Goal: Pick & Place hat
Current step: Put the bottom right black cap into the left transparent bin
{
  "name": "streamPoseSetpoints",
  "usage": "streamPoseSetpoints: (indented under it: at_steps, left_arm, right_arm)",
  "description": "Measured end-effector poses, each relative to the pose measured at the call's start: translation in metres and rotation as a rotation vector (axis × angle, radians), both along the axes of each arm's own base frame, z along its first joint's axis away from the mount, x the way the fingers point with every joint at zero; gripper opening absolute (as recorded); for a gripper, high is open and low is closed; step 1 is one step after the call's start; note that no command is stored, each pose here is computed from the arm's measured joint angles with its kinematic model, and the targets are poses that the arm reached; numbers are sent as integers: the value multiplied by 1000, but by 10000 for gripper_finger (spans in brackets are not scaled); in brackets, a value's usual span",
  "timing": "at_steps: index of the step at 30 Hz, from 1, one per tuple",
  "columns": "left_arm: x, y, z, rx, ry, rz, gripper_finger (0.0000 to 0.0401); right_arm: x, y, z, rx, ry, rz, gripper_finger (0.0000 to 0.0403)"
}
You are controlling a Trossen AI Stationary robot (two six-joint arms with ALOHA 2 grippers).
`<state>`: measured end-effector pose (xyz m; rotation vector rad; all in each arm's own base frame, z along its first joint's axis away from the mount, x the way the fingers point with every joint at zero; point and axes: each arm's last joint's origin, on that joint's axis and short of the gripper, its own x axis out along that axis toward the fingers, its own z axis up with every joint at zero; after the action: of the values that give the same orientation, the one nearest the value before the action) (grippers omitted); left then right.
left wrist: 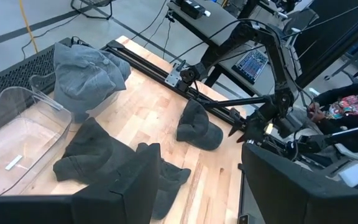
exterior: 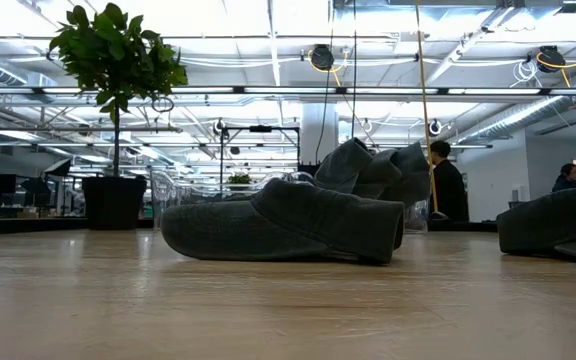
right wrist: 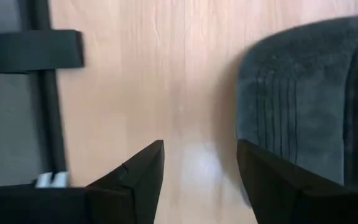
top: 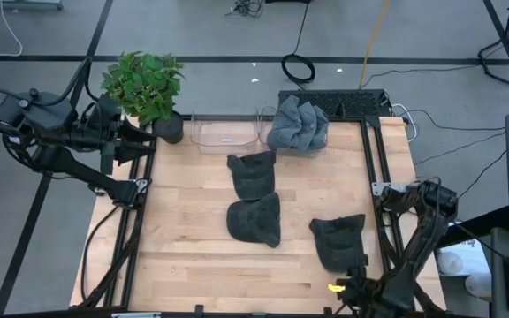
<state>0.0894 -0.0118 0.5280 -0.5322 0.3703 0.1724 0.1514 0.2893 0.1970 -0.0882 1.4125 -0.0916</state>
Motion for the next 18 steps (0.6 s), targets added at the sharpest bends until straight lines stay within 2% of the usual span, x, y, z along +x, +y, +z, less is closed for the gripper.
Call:
streamPoseSetpoints:
  at_steps: [4, 8, 10, 14, 18]
  left_arm:
    - [0, 0, 0, 0, 0, -1, 234]
    - [0, 0, 0, -4, 1, -10, 234]
    - [0, -1, 0, -11, 3, -29, 234]
    - [1, -2, 0, -22, 8, -58, 234]
    - [3, -3, -1, -27, 14, -74, 234]
  right_arm:
    - [3, 4, -19, -89, 2, 55, 188]
    - [-3, -9, -34, -337, 92, 74, 182]
    - [-3, -12, -39, -423, 90, 79, 179]
    - [0, -6, -54, -423, 76, 110, 179]
    - [-1, -8, -67, -542, 54, 107, 179]
